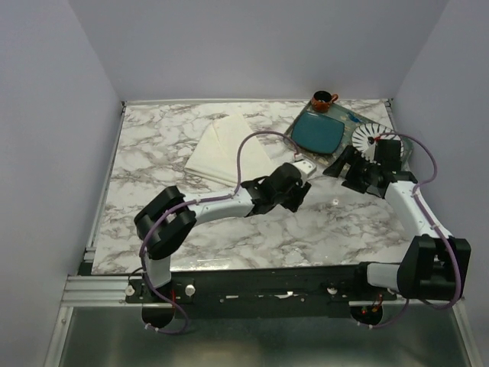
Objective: Fold the napkin, place the utensils inside, and roll it up
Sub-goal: Fold the napkin
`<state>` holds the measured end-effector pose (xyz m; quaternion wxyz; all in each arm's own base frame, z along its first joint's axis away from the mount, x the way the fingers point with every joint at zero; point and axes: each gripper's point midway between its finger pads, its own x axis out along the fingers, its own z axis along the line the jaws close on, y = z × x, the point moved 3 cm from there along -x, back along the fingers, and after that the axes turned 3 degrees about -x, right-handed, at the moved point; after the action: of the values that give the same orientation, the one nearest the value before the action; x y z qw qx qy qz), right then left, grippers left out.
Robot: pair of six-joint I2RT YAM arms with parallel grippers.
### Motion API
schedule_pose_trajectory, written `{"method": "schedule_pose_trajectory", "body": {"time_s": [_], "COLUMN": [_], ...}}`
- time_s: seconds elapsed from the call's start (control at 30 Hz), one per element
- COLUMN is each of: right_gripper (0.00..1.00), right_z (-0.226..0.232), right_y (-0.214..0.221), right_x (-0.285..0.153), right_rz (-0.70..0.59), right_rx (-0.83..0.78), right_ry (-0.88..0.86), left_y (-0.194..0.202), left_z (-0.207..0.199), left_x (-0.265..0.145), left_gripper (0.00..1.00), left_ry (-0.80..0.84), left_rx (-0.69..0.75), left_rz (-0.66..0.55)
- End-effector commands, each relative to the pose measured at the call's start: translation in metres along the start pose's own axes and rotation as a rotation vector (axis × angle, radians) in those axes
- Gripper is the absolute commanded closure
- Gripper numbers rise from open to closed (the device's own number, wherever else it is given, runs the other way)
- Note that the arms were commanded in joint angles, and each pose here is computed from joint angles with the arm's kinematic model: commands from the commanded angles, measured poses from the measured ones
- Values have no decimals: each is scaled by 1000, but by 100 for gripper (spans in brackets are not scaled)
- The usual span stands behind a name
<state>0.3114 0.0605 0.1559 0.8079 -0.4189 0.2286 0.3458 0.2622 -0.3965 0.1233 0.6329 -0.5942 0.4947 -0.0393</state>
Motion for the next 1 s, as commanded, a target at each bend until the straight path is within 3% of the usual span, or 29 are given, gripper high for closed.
{"method": "schedule_pose_trajectory", "body": {"time_s": [0.0, 0.37, 0.73, 0.97], "right_gripper": [5, 4, 3, 3], "right_z": [-18, -12, -12, -13], "right_y": [16, 23, 25, 27], "right_x": [-17, -26, -22, -19], "right_rz": [8, -2, 8, 16], "right_rx": [-2, -28, -23, -16], "right_ry": [44, -3, -22, -27], "left_y": [-8, 26, 43, 38], "left_z": [-7, -11, -4, 4], "left_x": [15, 39, 53, 55], "left_gripper": [45, 43, 44, 45], "left_ry": [-25, -15, -50, -131], "left_rx": [230, 388, 396, 415], "left_rz": [-3, 180, 227, 185]}}
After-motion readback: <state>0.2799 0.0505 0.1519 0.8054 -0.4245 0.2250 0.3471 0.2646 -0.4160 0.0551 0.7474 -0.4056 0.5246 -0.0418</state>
